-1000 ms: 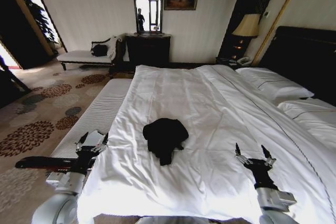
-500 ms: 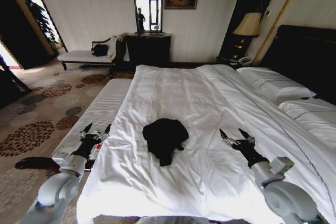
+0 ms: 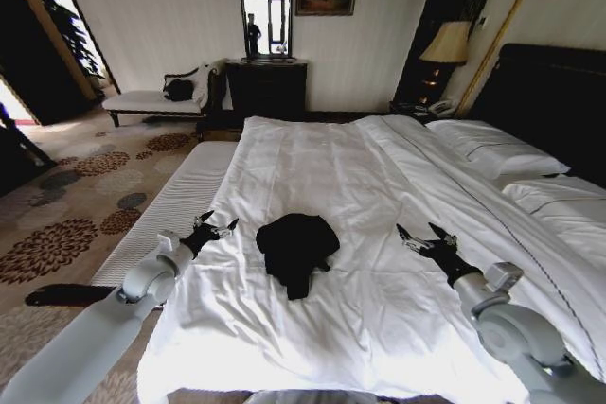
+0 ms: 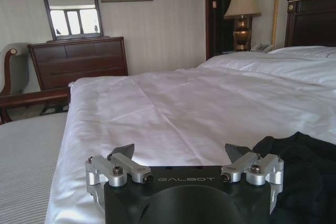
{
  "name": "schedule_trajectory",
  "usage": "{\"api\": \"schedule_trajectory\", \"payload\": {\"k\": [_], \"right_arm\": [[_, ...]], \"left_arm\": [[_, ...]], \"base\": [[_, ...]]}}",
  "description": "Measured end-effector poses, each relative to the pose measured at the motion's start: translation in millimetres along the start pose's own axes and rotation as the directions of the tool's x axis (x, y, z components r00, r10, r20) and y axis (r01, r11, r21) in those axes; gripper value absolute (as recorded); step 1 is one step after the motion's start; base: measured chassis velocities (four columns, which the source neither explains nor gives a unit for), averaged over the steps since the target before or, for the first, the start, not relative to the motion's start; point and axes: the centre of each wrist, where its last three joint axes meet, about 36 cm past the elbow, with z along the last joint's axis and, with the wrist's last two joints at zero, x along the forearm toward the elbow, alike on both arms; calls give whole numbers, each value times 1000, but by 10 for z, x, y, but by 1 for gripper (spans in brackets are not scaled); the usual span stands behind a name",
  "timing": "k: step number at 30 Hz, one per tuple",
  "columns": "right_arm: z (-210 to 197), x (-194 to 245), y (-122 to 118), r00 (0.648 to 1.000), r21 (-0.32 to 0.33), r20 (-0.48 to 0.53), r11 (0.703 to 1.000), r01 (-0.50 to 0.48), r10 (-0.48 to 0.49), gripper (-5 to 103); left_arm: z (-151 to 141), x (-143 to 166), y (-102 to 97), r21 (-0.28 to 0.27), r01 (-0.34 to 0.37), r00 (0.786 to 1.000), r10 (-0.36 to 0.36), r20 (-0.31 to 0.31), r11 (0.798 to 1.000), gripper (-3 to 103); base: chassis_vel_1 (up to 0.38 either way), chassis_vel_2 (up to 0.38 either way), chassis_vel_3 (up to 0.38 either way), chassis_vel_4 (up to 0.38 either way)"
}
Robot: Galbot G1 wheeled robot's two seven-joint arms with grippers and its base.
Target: Fold the clothes on the bed.
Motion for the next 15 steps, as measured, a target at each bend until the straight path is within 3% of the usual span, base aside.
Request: {"api": "schedule_trajectory", "payload": {"k": [3, 5, 8, 15], "right_arm": [[27, -41, -5, 1000, -10, 4, 1000, -4, 4, 100], [31, -50, 1, 1000, -13, 6, 1000, -4, 4, 100], [56, -60, 8, 1000, -20, 7, 1000, -9, 9, 100], [99, -66, -35, 1000, -22, -3, 999, -24, 24, 100]], "left_arm": [[-180, -334, -66, 20, -68, 998, 68, -4, 997, 89], [-198, -412, -127, 22, -93, 996, 93, -10, 995, 89], [-148, -610, -337, 9, -163, 985, 163, -51, 987, 74], [-153, -905, -480, -29, -211, 974, 207, -91, 977, 74]], "base": [[0, 0, 0, 0], [0, 0, 0, 0], [0, 0, 0, 0], [0, 0, 0, 0]]}}
